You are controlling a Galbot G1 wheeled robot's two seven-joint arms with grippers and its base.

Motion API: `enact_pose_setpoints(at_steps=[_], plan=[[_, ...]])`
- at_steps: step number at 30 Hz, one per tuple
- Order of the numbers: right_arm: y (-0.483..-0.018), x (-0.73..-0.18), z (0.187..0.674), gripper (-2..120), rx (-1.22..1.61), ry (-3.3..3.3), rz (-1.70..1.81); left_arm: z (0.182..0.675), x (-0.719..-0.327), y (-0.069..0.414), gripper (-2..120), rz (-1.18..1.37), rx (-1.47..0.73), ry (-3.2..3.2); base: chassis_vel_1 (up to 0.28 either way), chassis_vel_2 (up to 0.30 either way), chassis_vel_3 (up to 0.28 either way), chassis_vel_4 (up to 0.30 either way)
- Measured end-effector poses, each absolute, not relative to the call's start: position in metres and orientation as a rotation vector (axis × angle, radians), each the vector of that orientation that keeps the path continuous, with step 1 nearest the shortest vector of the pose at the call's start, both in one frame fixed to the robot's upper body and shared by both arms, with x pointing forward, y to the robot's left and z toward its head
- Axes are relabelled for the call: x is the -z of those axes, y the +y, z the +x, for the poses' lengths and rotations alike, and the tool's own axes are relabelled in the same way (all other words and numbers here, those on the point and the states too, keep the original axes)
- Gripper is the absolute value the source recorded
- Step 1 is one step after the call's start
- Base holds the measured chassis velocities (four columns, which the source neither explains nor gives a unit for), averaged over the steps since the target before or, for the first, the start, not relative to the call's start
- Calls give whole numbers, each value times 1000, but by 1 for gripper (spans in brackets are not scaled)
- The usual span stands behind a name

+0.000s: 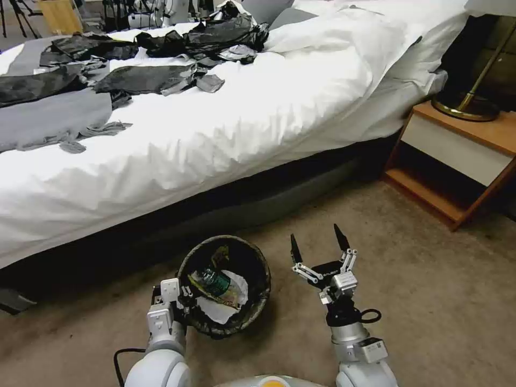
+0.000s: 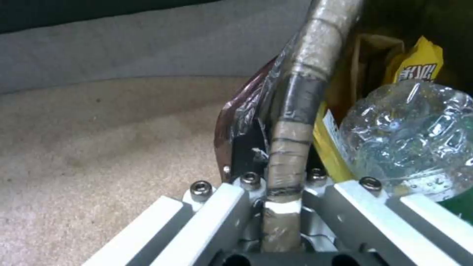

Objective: Pick up the trash bin, then pick up the garbage from the floor and place it into the trash bin.

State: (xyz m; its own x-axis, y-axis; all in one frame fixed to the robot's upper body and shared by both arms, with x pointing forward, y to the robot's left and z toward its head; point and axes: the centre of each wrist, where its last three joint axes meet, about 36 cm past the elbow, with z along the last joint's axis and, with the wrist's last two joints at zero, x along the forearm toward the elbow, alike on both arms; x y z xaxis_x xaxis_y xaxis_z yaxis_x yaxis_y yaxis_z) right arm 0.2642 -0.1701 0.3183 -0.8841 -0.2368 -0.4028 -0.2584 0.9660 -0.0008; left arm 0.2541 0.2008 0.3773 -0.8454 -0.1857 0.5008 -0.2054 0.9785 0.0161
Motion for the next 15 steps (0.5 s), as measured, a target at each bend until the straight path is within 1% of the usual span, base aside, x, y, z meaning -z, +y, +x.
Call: enact_pose_setpoints(at_steps=[6,15], plan=[[-171,-314,269,100,-79,2714,-320,253,-379,200,0,272,-56,-2606,11,17,8,10],[-170,-314,273,100,-74,2721,-298,252,-382,200,0,269,-58,-2606,68,73,66,69]])
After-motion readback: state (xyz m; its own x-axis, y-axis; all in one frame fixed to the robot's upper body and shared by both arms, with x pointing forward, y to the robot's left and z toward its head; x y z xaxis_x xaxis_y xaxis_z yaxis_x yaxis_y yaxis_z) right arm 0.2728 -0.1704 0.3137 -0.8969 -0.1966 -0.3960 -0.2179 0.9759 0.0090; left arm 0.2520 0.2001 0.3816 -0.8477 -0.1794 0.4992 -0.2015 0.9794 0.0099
